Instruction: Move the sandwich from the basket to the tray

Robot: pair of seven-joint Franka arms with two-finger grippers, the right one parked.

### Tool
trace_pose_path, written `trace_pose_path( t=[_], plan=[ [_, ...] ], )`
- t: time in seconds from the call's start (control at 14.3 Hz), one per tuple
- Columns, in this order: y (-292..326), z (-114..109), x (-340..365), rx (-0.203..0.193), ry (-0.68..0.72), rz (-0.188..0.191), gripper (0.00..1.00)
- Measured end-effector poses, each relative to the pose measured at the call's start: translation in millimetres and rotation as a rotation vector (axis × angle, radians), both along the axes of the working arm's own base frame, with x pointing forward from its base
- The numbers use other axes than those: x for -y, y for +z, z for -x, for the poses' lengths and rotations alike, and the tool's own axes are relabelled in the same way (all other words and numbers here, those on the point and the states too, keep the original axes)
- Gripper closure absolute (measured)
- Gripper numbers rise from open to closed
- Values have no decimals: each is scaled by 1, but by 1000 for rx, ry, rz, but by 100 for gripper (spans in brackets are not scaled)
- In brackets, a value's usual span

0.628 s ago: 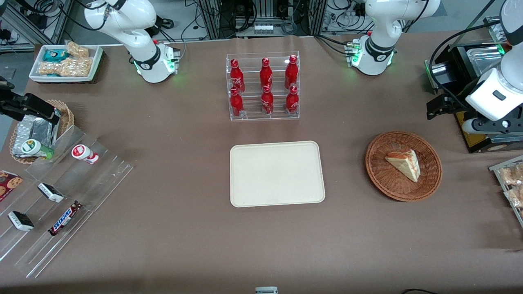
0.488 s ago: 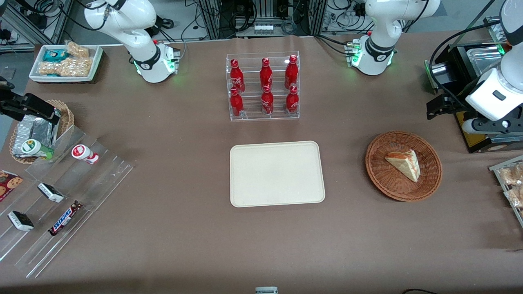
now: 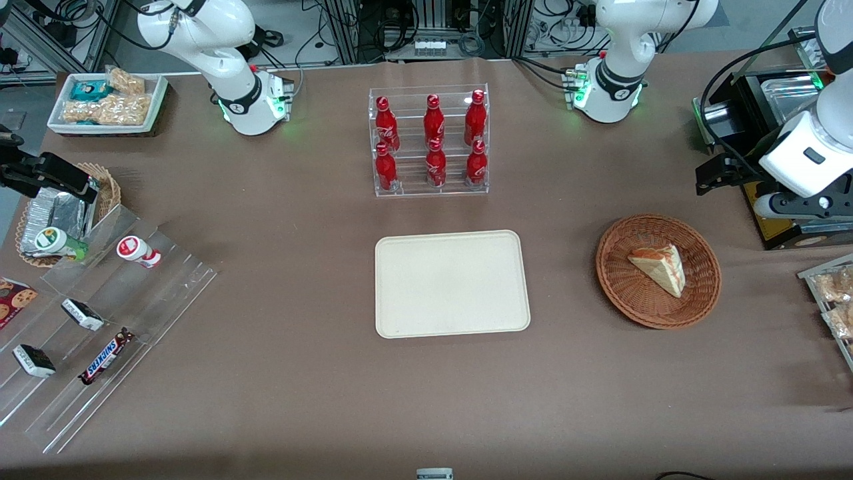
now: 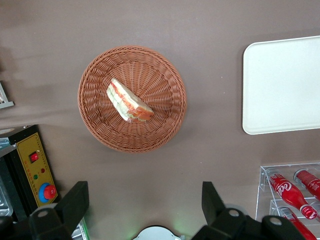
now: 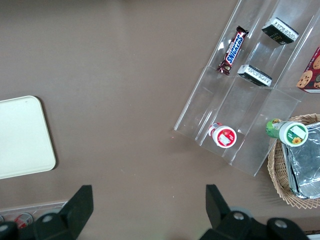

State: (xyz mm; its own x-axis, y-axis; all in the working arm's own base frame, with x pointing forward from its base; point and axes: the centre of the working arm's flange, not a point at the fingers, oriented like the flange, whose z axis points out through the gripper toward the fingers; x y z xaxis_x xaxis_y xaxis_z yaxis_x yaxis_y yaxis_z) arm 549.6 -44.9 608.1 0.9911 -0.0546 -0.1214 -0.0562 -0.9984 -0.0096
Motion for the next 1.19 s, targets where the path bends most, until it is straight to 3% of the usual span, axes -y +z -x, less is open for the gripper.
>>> trace_pose_path(
  t=[0.42, 0.63, 0.84, 1.05, 1.19],
  plan=[
    [-2, 0, -2, -5, 4, -1, 0],
    [-21, -3, -4, -45, 8, -6, 0],
    [-65, -14, -22, -104, 45, -18, 0],
    [-132, -28, -47, -109, 86, -15, 0],
    [-178, -26, -55, -102, 102, -13, 0]
  ],
)
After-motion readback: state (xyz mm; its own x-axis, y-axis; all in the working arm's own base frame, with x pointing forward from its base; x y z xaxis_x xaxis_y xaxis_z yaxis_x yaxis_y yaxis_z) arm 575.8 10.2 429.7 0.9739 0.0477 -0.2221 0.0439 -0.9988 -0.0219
